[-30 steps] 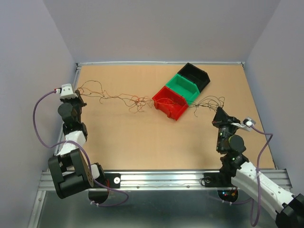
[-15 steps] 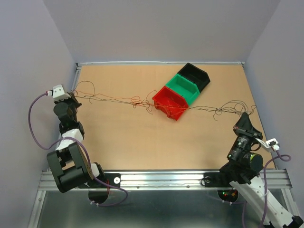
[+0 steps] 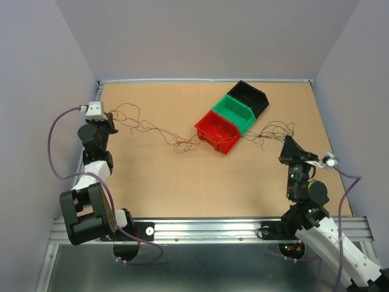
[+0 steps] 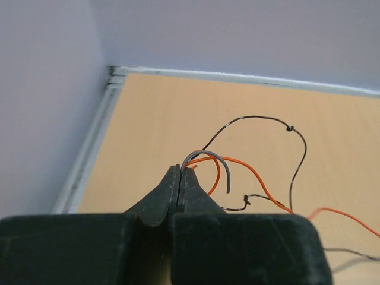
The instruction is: Untangle the cables
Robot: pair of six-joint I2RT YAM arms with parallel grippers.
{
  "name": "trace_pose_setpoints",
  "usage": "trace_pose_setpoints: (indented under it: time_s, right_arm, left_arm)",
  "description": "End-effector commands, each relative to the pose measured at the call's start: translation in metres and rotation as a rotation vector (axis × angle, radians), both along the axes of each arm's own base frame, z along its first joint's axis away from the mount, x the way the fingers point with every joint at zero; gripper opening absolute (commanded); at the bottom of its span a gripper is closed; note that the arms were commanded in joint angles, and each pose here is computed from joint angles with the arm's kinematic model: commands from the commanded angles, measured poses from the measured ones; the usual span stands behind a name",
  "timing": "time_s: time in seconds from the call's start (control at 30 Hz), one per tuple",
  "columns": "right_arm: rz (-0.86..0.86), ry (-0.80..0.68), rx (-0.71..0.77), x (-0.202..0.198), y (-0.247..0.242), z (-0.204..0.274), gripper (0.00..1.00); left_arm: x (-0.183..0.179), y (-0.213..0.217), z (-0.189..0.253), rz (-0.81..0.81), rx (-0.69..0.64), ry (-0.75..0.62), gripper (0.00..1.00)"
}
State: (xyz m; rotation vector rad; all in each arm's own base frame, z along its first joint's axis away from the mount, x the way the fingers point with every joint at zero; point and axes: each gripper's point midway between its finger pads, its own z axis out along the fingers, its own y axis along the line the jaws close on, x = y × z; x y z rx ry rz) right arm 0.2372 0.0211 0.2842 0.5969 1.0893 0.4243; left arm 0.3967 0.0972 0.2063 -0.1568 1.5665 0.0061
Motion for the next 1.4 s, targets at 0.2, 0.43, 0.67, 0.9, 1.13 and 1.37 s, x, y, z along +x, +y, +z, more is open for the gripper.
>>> trace_pose_setpoints:
  time_s: [0.2,0.43,0.67,0.9,1.13,1.37]
  right_arm:
    - [0.755,-0.133,-0.488,0.011,0.175,0.068,0.00]
    - [1.153,-0.231,-0.607,-0.007,0.247,0.082,0.00]
    - [1.276,-0.212,-0.626,-0.003,0.284,0.071,0.01]
    - [1.335,-0.151,-0.682,0.002,0.322,0.044,0.01]
    - [1.342,-0.087,-0.710,0.017,0.347,0.023,0.01]
    - [1.357,-0.081,-0.727,0.019,0.361,0.018,0.00]
  left_arm:
    - [-0.007,-0.095,0.034,-0.321,0.351,-0.064,0.68]
    - [-0.035,-0.146,0.046,-0.579,0.397,-0.143,0.98]
    - [-0.088,-0.218,0.038,-1.035,0.407,-0.225,0.99]
    - [-0.129,-0.255,0.036,-1.273,0.402,-0.280,0.99]
    - [-0.159,-0.273,0.034,-1.446,0.381,-0.299,0.99]
    - [-0.156,-0.279,0.026,-1.465,0.336,-0.240,0.99]
